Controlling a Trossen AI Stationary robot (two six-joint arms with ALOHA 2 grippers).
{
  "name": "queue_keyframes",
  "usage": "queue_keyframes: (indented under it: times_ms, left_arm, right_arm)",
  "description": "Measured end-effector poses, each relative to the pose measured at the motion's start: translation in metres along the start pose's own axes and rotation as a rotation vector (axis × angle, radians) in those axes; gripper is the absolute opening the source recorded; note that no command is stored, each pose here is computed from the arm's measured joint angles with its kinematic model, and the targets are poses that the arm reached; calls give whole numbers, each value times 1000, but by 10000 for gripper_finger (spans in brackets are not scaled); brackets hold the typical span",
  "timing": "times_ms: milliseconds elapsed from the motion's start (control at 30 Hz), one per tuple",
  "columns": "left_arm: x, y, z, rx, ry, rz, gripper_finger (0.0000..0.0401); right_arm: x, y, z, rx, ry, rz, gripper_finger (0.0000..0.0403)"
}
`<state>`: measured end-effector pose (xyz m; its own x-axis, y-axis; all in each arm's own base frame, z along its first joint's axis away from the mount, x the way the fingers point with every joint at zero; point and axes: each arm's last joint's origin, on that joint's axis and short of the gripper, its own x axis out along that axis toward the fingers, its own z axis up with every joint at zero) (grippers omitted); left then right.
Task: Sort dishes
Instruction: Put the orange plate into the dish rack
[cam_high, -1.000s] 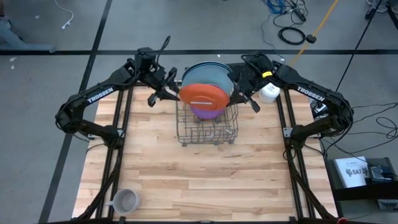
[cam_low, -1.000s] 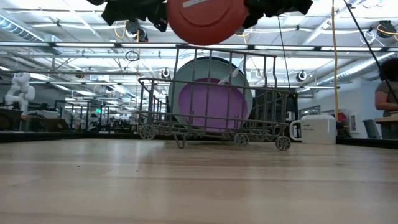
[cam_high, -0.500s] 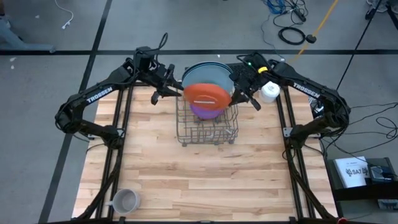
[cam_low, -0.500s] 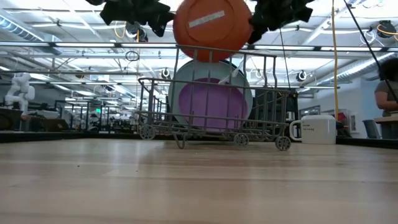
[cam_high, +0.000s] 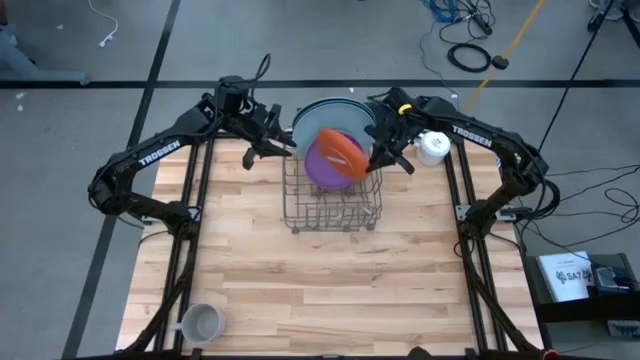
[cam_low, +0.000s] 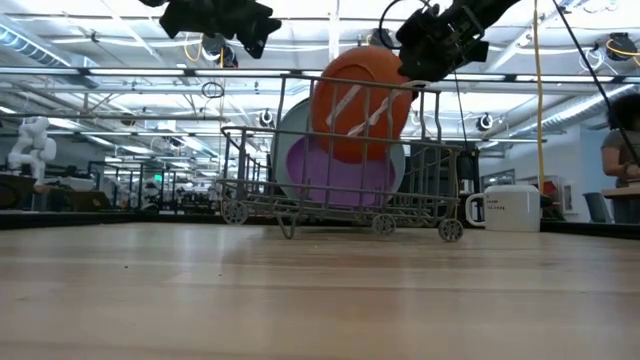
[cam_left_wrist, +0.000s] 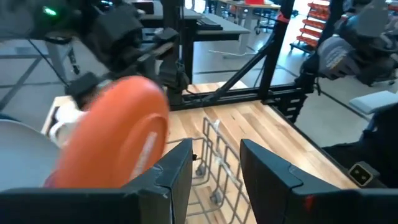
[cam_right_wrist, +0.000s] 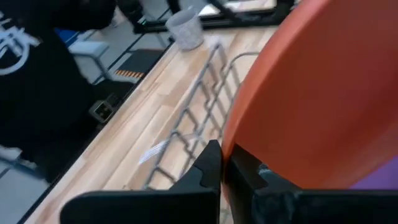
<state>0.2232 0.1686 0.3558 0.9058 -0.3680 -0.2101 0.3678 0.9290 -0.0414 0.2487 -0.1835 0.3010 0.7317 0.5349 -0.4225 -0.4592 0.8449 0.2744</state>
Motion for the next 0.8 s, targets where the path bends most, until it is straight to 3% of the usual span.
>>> queue_keyframes:
  times_ms: [167, 400, 567, 800]
  left_arm:
    - [3, 1, 4, 49, -10, 31, 135]
    - [20, 2, 7, 97, 39, 188, 135]
    - [30, 10, -4, 15, 68, 183, 135]
    - [37, 14, -4, 8, 39, 151, 135]
  right_arm:
    - [8, 6, 2, -13, 11, 37, 1]
    - [24, 16, 13, -55, 29, 85, 1]
    - [28, 29, 34, -121, 38, 108, 1]
    - [34, 41, 44, -130, 54, 150, 1]
